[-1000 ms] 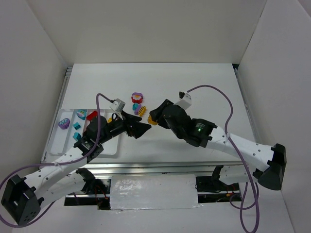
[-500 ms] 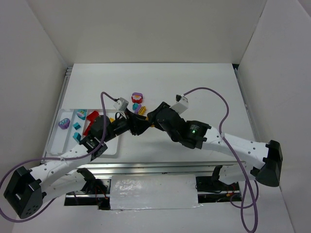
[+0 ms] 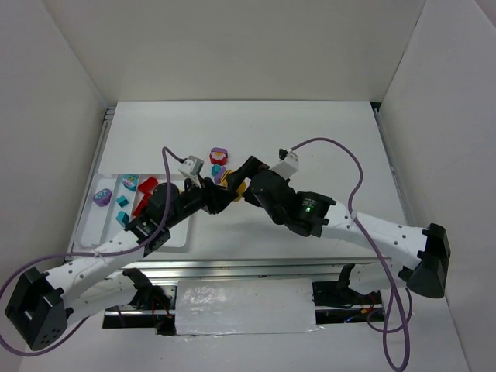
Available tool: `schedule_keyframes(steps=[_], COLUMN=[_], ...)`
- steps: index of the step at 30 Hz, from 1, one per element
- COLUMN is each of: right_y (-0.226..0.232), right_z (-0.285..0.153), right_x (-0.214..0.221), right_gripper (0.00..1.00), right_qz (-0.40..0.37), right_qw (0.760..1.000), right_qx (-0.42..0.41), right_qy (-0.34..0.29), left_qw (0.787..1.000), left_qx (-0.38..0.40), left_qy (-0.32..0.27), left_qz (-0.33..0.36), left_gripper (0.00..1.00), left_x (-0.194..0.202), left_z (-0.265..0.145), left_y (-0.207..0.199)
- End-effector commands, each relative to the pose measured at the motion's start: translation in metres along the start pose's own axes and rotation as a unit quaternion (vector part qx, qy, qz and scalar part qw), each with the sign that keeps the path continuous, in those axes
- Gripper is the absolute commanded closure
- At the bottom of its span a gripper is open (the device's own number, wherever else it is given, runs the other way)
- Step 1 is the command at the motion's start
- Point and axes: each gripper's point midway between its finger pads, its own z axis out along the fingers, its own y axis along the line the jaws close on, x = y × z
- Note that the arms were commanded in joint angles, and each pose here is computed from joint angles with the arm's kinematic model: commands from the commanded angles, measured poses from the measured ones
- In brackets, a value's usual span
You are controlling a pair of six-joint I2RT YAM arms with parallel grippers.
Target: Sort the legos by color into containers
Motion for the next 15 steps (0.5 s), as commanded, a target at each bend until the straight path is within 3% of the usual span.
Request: schedule_keyframes(steps=[1,3,4,5,6,7,8,10,15], right_y=[0.005,-0.014,-0.019,-0.031,-0.039,-0.051,-0.053,-0.064,-0.060], right_z=[0.002,0.009,0.010,0.012,0.015,0.018,0.015,0.018,0.015], right_x=[-0.018,-0.030,-0.031,-0.034,-0.044,-0.037,-0.041,-0.038,-0.038], right_gripper=[0.00,0.00,0.00,0.00,0.00,0.00,0.00,0.00,0.00], right_qz=[0.023,0.026,0.026,0.026,0.025,0.022,0.028,0.028,0.012], right_qw=[0.999,0.999,0.999,0.999,0.999,0.999,0.999,0.999,1.000], right_qx=[-0.014,0.012,0.017,0.025,0.026,0.030,0.024,0.019,0.001], right_qy=[-0.019,-0.028,-0.023,-0.023,-0.032,-0.016,-0.018,-0.013,-0.005], left_qw=[0.992,0.978,0.963,0.912,0.881,0.856,0.818,0.780,0.767], left_qx=[-0.124,-0.207,-0.265,-0.408,-0.468,-0.508,-0.569,-0.616,-0.624], left_qy=[-0.024,-0.022,-0.035,-0.005,-0.002,-0.015,-0.010,-0.024,-0.015], left_qz=[0.010,-0.002,-0.045,-0.049,-0.066,-0.093,-0.089,-0.107,-0.149], left_gripper=[1.00,1.00,1.00,1.00,1.00,1.00,1.00,1.00,0.97], left_x=[-0.013,-0.010,-0.017,0.003,0.008,0.007,0.013,0.018,0.036], left_z=[-0.017,-0.032,-0.041,-0.080,-0.100,-0.115,-0.144,-0.170,-0.178], left_y=[0.038,0.065,0.077,0.126,0.142,0.151,0.170,0.189,0.217])
